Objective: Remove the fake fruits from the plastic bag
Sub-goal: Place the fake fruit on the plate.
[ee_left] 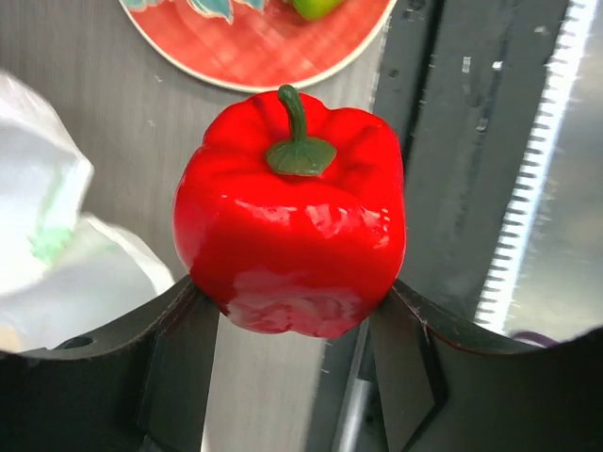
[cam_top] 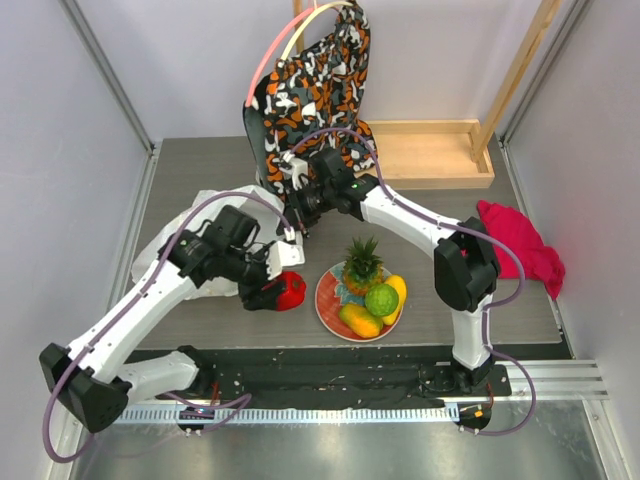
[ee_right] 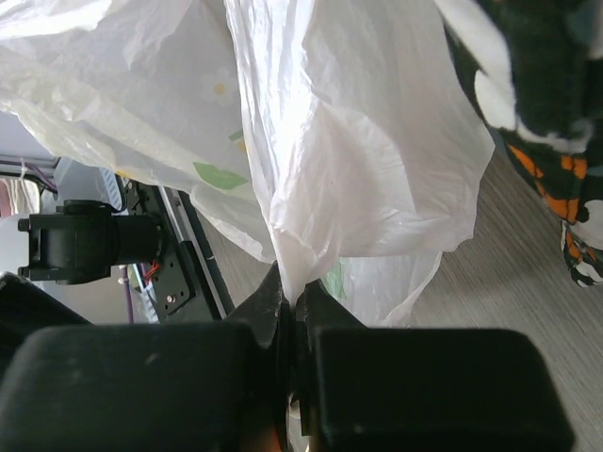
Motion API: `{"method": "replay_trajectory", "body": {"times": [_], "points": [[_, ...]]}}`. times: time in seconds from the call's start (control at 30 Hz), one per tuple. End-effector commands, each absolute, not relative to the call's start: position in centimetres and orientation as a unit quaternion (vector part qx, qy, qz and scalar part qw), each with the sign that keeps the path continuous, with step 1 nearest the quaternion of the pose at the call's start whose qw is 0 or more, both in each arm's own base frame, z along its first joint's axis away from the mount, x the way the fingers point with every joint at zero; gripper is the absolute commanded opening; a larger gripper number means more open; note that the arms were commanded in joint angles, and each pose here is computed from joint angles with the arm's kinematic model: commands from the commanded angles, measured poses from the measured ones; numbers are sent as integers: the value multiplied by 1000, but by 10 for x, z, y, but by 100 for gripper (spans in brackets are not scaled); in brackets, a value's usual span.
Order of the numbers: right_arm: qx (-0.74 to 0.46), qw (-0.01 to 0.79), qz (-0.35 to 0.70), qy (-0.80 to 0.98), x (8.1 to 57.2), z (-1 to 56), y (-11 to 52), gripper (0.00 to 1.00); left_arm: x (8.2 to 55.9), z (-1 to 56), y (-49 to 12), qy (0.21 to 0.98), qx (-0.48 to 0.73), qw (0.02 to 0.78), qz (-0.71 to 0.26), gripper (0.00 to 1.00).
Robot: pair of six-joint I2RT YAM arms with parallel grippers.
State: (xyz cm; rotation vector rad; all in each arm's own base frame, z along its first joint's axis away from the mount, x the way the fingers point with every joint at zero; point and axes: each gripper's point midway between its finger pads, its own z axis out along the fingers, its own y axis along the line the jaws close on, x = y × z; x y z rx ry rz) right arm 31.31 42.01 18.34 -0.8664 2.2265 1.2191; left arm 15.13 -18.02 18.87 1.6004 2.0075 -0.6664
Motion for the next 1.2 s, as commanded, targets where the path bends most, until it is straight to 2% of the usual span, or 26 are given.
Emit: {"method": "replay_trajectory", "body": {"times": [0.0,0.13,0.17,0.27,0.33,0.5,0.73,0.97,1.07,1.17], "points": [[-319,260,450,793,323,205,425,1,183,194,-207,702,606,300,-222,15],[-314,265,441,798,326,203,422,1,183,195,-239,749,528,284,-282,11],[-313,264,440,799,326,202,422,1,179,193,-242,786,467,269,-304,11],[-305,266,433,806,330,198,422,1,183,191,-251,817,366,293,-336,1],[-299,269,426,811,335,194,421,1,191,200,-264,830,271,317,-370,0],[-285,263,418,821,342,182,422,1,201,168,-281,878,112,277,-375,0],[-279,262,415,825,346,176,424,1,225,141,-291,890,-8,276,-363,0],[-274,254,418,828,344,172,423,1,214,103,-291,904,-58,222,-362,0],[-275,252,419,827,344,170,425,1,209,95,-296,900,-59,207,-379,4],[-273,250,422,828,345,170,426,1,211,96,-303,894,-60,205,-393,27]]}}
